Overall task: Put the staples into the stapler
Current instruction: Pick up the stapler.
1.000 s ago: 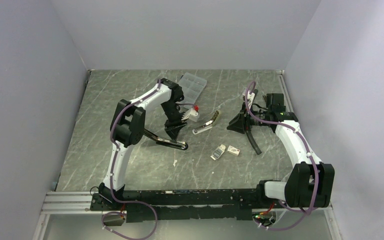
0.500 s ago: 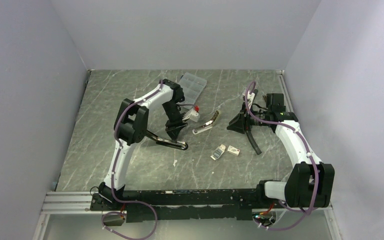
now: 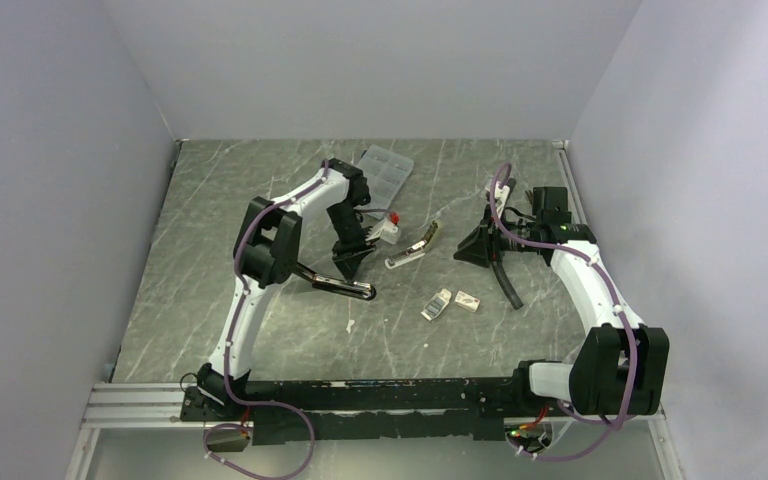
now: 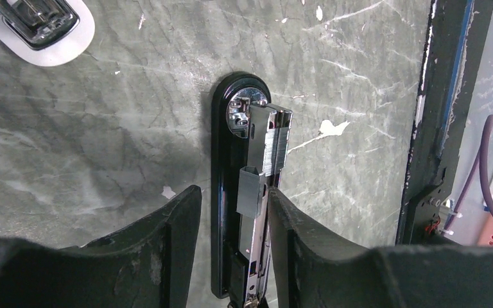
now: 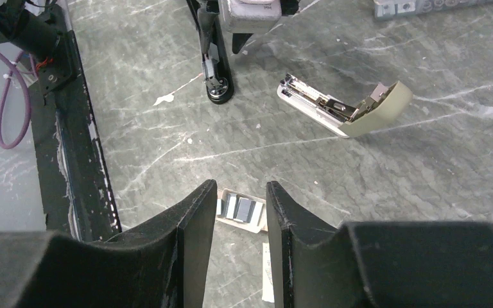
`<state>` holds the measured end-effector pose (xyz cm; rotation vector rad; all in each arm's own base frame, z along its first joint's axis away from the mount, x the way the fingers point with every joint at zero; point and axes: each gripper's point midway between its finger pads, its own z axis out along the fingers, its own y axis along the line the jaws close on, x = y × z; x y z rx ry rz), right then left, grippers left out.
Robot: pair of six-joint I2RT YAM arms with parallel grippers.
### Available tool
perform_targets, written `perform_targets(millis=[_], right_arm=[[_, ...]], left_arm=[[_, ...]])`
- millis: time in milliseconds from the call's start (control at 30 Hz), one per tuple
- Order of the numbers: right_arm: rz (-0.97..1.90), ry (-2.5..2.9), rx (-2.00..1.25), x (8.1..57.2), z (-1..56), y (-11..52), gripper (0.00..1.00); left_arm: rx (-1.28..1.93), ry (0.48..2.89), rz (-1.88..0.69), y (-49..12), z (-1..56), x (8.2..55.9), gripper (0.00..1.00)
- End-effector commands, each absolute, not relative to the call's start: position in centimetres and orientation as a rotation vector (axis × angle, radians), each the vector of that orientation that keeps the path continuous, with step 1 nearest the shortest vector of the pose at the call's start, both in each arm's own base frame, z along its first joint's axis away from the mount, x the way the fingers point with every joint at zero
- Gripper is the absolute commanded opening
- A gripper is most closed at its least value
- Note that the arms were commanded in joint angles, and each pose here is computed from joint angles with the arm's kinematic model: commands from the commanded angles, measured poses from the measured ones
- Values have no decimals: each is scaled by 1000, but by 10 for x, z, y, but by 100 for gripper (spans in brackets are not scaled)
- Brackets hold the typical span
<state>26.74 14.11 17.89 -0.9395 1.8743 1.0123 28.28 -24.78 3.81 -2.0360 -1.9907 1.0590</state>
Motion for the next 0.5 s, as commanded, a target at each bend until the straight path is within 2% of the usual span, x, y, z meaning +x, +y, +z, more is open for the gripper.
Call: perform_targets(millis=[0, 467], right_arm=[[995, 1797, -980, 269, 192, 143, 38], [990, 1799, -980, 270, 192, 142, 38]], left_arm=[[-2053, -1923, 1138, -250, 50, 276, 46], [-2017, -1908, 1140, -247, 50, 272, 35]])
